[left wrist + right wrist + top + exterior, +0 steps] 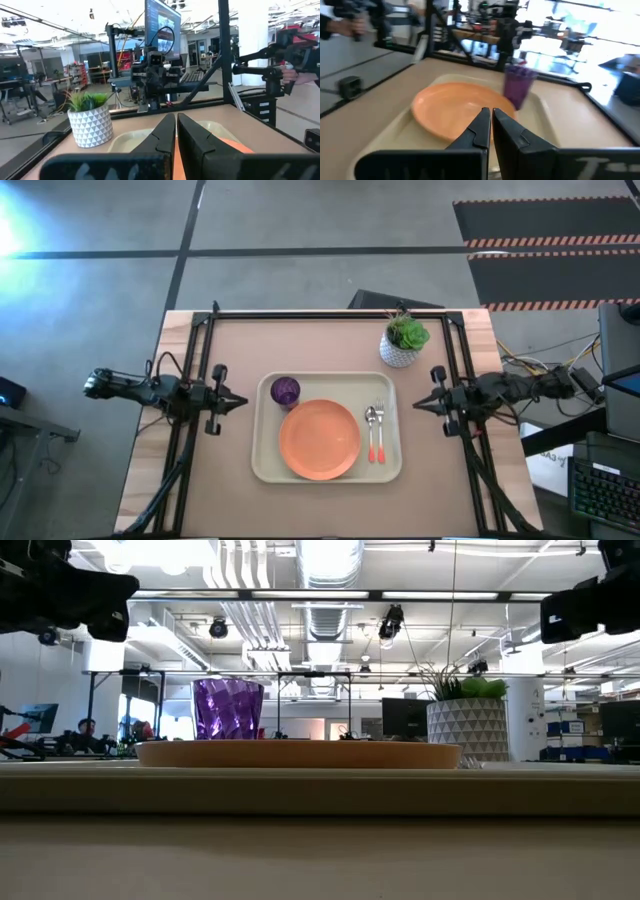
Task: Pick and place plate/cup/fork/spoon on tray
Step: Return to Home Position
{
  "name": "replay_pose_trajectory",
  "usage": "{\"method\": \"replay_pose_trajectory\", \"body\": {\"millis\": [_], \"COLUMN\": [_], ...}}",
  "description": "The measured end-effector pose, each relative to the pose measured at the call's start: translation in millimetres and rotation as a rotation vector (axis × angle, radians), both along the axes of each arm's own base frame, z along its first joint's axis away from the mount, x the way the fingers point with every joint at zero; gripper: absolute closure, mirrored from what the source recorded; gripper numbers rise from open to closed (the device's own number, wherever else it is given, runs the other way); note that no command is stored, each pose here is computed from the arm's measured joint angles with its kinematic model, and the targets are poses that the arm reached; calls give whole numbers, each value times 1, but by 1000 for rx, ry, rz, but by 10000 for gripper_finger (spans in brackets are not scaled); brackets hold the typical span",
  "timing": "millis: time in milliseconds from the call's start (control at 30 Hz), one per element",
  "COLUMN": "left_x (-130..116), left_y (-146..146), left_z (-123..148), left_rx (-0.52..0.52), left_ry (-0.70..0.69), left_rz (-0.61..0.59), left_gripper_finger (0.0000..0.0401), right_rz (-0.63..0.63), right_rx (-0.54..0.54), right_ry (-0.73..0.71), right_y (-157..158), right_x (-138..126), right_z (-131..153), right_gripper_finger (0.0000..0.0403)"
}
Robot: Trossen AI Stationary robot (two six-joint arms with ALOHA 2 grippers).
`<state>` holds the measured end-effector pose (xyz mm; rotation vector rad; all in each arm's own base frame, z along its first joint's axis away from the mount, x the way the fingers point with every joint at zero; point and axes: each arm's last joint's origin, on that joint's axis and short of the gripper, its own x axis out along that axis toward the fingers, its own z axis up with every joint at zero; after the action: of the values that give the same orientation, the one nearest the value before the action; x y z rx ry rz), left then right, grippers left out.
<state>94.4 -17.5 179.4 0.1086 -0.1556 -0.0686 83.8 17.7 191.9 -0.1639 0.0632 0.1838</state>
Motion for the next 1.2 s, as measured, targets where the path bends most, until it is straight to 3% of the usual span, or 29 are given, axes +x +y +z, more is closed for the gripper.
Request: {"method": "replay_pose_trajectory", "body": {"millis": [167,333,533,1200], "left_x": [0,1,1,2], "left_y": [4,10,9,9], "left_z": [1,3,1,-2], "left_rx": [21,4,-15,-13], "left_ry": [-17,-28,-8,17], "left_rz": [57,115,38,37], "left_gripper_finger": [401,401,401,401], "right_rz": [-94,-45,-46,-46], "right_rx": [-22,-17,15,6], "right_ry": [-29,-41,-31,30], "right_y": [-10,-14,-17,-17], "right_x": [-1,-2,-2,-1], "right_z": [8,12,11,3], "right_gripper_finger": [394,394,394,394]}}
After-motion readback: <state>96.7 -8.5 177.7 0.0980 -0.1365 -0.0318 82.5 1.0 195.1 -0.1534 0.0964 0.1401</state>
